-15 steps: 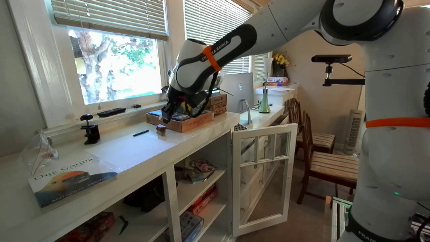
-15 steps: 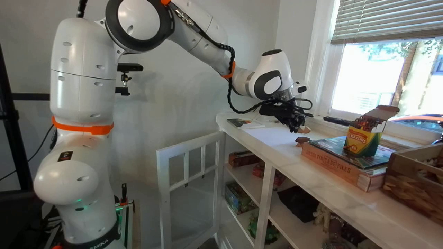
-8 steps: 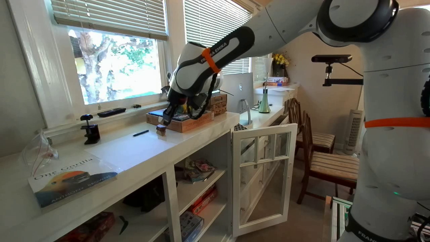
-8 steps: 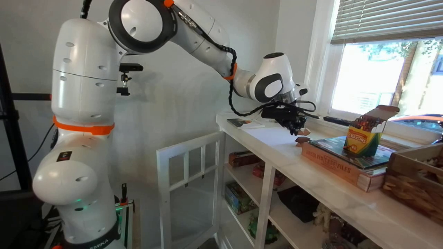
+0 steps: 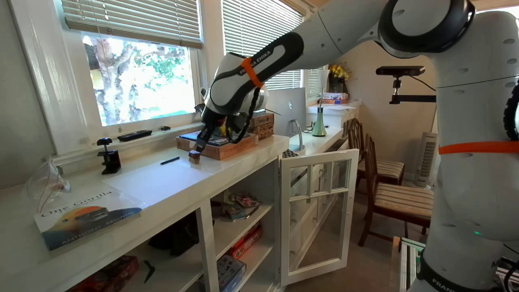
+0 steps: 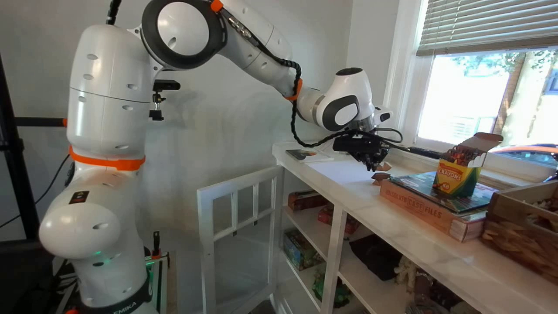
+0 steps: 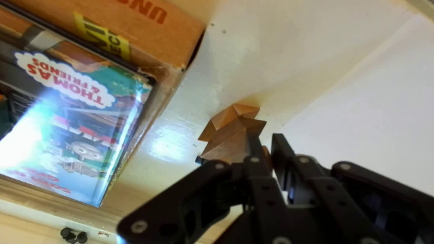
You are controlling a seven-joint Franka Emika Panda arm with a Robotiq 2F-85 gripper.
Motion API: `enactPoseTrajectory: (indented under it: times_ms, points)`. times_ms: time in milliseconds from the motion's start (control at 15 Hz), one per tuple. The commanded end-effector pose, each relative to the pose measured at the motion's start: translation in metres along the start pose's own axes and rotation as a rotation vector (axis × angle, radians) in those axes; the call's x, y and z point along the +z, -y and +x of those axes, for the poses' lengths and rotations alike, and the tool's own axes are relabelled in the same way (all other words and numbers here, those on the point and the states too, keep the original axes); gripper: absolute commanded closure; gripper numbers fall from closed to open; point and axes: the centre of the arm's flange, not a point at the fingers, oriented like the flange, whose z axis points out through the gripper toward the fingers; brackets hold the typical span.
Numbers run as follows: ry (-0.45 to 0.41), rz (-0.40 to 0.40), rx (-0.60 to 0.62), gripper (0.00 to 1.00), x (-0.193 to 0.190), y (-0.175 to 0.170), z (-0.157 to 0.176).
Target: Put the light brown block on the other blocks
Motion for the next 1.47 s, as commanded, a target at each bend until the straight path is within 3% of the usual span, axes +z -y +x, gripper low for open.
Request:
enactPoseTrajectory:
  times_ms: [0,1400]
  points:
    - [-0.012,0.014,-0.02,0.97,0.0075,-0.0079,0.0037]
    - [0.007,0.017,-0.043,0.97,0.0134,-0.0148,0.0023]
